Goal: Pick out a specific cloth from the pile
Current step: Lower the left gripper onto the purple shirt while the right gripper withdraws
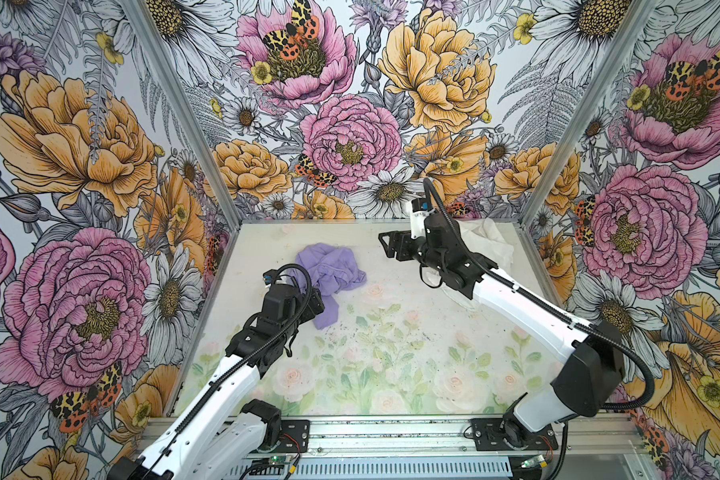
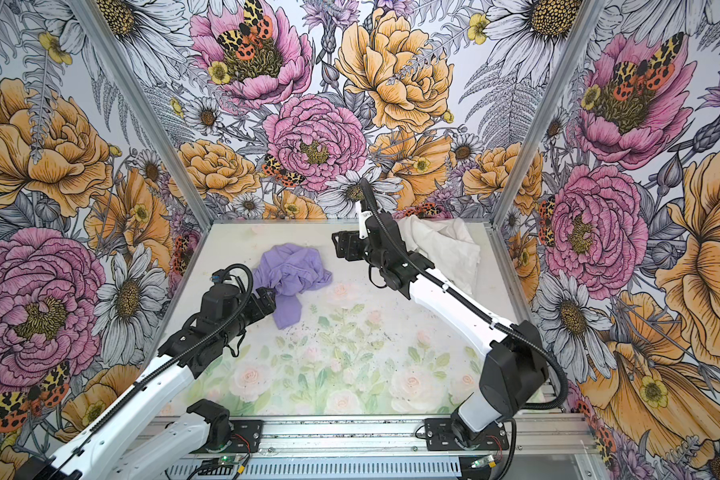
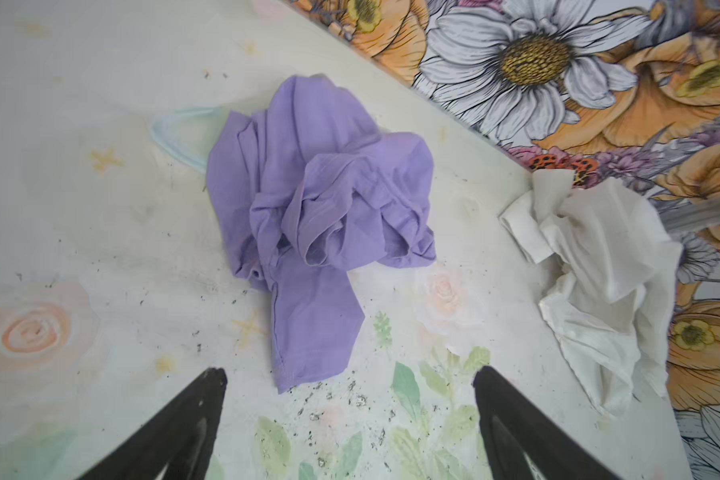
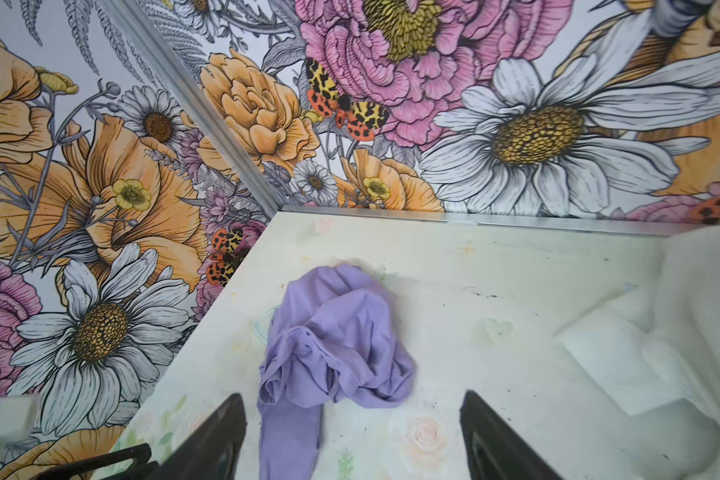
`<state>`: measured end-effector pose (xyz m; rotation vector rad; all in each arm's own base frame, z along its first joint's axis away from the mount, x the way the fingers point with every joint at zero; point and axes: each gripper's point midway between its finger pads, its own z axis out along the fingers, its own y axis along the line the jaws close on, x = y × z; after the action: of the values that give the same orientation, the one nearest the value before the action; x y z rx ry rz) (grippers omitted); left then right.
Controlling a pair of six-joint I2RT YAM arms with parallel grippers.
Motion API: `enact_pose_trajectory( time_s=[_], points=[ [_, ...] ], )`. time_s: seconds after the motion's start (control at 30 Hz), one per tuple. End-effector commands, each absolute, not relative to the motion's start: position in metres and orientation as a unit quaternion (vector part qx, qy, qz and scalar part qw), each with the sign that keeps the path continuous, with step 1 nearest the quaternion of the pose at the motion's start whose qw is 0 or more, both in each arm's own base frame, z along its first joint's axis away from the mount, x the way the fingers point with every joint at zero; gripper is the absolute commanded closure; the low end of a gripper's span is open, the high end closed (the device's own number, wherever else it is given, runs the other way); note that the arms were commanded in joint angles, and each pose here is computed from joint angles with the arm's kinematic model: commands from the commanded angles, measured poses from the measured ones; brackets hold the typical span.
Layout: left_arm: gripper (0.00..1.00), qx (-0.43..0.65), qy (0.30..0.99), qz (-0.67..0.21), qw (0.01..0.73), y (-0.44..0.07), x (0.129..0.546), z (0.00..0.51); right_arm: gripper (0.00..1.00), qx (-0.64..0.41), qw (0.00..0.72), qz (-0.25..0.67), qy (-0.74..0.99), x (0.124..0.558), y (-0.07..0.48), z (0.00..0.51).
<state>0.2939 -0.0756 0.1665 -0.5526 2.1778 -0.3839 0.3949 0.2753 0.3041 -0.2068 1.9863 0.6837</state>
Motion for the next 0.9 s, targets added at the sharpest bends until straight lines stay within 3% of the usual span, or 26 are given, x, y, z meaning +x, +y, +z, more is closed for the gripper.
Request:
enact_pose_trajectory(
  time_s=[0.0, 0.33, 0.63, 0.87],
  points=[
    [0.07, -0.306, 0.837, -0.158, 0.424, -0.066, 0.312, 0.154, 0.18, -0.070, 0.530, 0.268, 0.802, 0.382, 0.251, 0.313],
    [0.22, -0.354, 0.844, -0.121, 0.385, -0.049, 0.371, 0.111, 0.16, -0.019, 0.541, 0.229, 0.809, 0.342, 0.170, 0.280],
    [0.31, -0.347, 0.850, -0.154, 0.364, -0.071, 0.418, 0.086, 0.15, 0.007, 0.538, 0.226, 0.812, 0.330, 0.143, 0.265],
    [0.56, -0.367, 0.848, -0.158, 0.349, -0.069, 0.454, 0.064, 0.15, 0.017, 0.534, 0.220, 0.816, 0.325, 0.132, 0.257]
  ],
)
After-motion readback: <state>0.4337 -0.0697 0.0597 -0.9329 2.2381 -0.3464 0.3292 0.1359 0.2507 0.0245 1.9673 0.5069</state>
